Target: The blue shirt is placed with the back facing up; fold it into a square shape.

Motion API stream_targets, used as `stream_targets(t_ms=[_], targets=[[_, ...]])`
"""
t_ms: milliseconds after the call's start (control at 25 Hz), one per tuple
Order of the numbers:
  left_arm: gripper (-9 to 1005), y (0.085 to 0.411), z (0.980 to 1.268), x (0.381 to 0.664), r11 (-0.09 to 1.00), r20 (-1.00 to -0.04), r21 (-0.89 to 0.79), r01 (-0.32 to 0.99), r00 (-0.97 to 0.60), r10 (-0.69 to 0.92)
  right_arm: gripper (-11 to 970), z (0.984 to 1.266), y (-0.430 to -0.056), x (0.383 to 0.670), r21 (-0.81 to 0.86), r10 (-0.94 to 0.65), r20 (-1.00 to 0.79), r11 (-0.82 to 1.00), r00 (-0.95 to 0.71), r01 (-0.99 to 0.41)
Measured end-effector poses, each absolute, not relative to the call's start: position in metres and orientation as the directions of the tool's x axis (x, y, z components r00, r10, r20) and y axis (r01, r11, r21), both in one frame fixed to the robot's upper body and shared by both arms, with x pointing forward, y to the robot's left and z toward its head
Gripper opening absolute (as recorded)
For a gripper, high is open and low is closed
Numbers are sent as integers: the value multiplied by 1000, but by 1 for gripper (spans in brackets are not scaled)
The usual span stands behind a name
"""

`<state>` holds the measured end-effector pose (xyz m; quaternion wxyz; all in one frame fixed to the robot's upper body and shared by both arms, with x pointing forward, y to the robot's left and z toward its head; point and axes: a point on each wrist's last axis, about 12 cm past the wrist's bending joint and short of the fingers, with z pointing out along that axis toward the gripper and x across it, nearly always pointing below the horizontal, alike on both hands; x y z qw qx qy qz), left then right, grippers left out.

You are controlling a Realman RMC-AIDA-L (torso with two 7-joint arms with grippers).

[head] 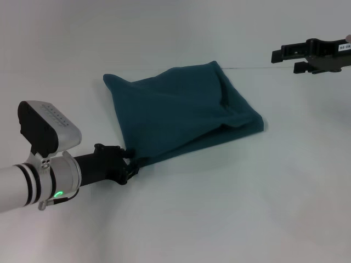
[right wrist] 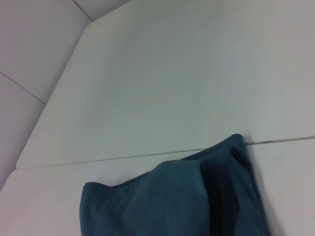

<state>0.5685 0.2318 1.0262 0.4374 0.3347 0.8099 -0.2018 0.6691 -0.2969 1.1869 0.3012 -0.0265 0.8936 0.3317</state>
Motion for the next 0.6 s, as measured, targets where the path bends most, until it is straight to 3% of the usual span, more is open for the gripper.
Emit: stream_targets(t_ms=[160, 480, 600], targets=[[480, 232, 1026, 569, 697, -844, -34, 717, -393, 364, 847, 1187, -297, 669, 577, 152, -556, 779, -818, -248], [87, 233, 1029, 567, 695, -852, -66, 716, -403, 334, 846, 1186, -297, 669, 577, 152, -555, 779, -818, -247], [70, 236, 1033, 565, 696, -858, -78, 714, -403, 317, 846, 1186, -298, 668, 577, 154, -555, 779, -818, -245]])
